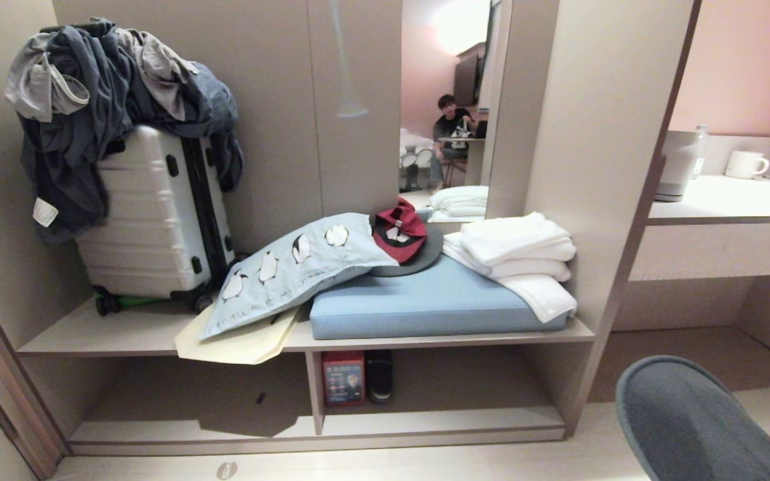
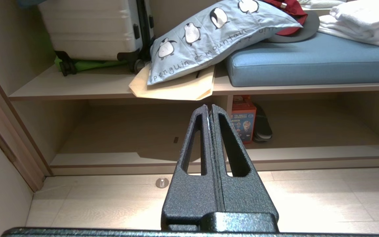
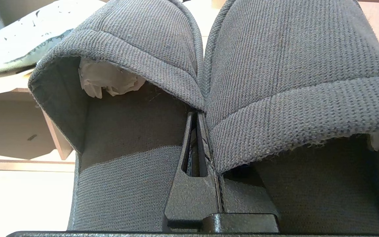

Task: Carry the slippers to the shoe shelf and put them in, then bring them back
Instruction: Place the slippers on the floor

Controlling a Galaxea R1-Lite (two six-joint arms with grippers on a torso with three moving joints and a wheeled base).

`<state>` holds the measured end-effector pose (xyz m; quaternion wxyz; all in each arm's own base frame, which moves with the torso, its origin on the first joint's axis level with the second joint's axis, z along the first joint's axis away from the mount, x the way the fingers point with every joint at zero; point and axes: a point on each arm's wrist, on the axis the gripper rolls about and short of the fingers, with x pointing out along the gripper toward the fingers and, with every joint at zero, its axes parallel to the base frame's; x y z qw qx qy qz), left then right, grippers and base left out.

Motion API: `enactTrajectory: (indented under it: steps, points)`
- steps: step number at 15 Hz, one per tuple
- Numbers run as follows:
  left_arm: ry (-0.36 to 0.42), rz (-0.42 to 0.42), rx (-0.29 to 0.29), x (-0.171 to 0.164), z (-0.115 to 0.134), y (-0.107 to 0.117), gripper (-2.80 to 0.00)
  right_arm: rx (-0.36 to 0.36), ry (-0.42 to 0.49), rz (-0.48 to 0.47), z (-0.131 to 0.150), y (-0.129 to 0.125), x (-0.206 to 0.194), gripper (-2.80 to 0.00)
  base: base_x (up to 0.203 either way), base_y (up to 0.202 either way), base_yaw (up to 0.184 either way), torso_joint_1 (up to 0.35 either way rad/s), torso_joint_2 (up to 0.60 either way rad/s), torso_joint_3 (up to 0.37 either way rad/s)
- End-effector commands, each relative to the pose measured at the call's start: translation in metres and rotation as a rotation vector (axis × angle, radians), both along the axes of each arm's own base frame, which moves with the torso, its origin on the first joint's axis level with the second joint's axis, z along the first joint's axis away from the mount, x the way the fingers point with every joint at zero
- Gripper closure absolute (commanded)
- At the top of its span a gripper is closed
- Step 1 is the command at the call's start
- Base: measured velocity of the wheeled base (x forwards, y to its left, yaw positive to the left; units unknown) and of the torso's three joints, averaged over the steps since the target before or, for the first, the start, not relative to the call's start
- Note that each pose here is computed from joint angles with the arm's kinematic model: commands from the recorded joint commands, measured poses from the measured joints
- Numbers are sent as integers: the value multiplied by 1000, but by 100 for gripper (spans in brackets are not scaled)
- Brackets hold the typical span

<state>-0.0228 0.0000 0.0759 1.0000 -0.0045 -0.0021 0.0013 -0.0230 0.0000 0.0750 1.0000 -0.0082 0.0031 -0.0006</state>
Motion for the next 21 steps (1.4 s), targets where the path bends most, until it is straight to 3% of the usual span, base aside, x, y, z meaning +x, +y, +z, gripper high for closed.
enactTrajectory:
  steps: [1, 11, 21]
  points:
    - [0, 1, 0, 0, 0, 0, 0, 0, 2, 0, 0, 0, 0, 0, 0, 0, 0, 0, 0, 0]
    - [0, 1, 0, 0, 0, 0, 0, 0, 2, 0, 0, 0, 0, 0, 1, -8, 1, 1, 0, 1]
    - [1, 1, 1, 0, 0, 0, 0, 0, 2, 0, 0, 0, 0, 0, 0, -189, 2, 1, 2, 1]
